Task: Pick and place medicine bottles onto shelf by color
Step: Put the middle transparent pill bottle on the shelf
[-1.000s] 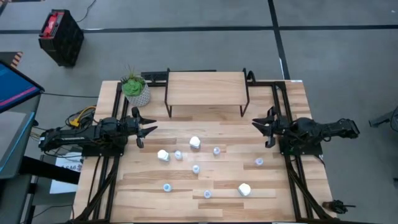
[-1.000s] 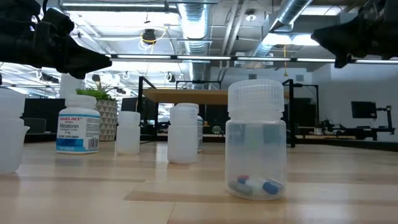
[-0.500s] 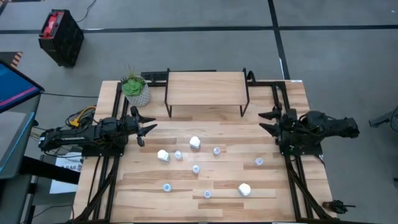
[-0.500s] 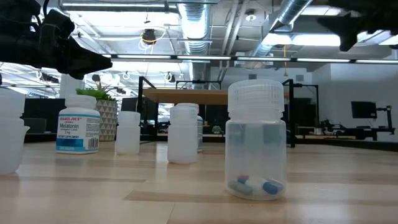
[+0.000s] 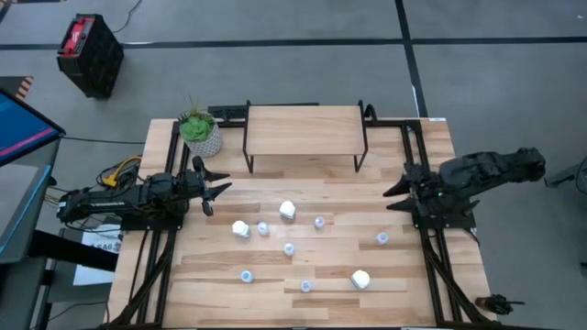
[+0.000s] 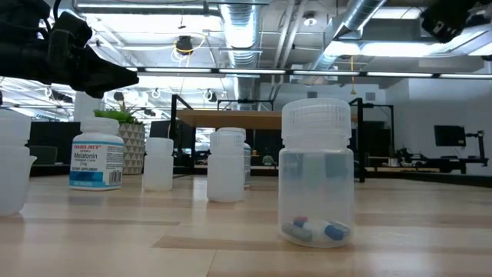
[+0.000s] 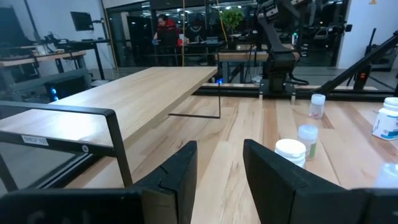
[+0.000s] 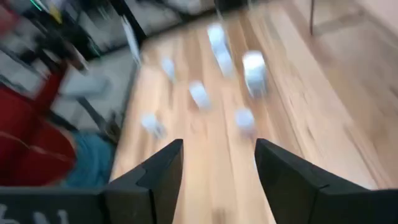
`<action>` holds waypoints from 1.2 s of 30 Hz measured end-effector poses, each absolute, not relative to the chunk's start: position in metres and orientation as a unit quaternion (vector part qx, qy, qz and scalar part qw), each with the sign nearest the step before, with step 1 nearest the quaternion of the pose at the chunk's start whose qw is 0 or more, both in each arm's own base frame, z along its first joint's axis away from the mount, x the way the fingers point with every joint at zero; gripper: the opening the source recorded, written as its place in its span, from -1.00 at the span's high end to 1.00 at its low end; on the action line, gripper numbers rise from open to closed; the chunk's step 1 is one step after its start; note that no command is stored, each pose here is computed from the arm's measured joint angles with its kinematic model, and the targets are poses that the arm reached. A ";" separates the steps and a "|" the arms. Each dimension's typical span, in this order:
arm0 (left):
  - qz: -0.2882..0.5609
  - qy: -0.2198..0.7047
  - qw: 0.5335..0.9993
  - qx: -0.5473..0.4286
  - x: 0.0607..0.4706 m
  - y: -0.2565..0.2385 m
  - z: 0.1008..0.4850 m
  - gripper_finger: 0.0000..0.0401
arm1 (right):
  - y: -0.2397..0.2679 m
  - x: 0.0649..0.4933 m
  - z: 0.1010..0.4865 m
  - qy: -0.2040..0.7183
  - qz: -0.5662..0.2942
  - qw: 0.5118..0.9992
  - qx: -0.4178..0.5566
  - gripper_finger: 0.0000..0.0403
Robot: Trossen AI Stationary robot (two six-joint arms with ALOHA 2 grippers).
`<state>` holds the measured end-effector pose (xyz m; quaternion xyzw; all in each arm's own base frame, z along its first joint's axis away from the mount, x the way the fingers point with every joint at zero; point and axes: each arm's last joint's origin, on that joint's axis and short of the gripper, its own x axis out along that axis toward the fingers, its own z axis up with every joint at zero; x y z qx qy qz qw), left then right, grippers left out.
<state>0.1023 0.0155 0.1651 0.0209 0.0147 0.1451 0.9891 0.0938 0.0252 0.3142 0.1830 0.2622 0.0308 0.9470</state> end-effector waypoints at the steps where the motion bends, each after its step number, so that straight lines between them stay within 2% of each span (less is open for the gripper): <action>1: 0.145 0.015 0.989 0.021 0.102 0.016 0.165 0.40 | 0.027 0.098 0.315 0.286 0.023 0.940 0.188 -0.08; 5: 0.145 0.015 0.989 0.021 0.102 0.016 0.165 0.40 | 0.031 0.110 0.310 0.387 -0.031 0.896 0.218 -0.02; 12: 0.146 0.015 0.989 0.022 0.102 0.016 0.165 0.40 | 0.040 0.132 0.290 0.492 -0.076 0.822 0.277 0.01; 18: 0.146 0.019 0.989 0.033 0.102 0.016 0.165 0.40 | 0.045 0.147 0.277 0.527 -0.124 0.782 0.308 0.01; 29: 0.146 0.025 0.988 0.034 0.102 0.016 0.164 0.40 | 0.054 0.168 0.256 0.587 -0.153 0.744 0.281 0.02; 36: 0.146 0.025 0.988 0.034 0.102 0.016 0.164 0.40 | 0.066 0.177 0.240 0.616 -0.193 0.704 0.294 -0.12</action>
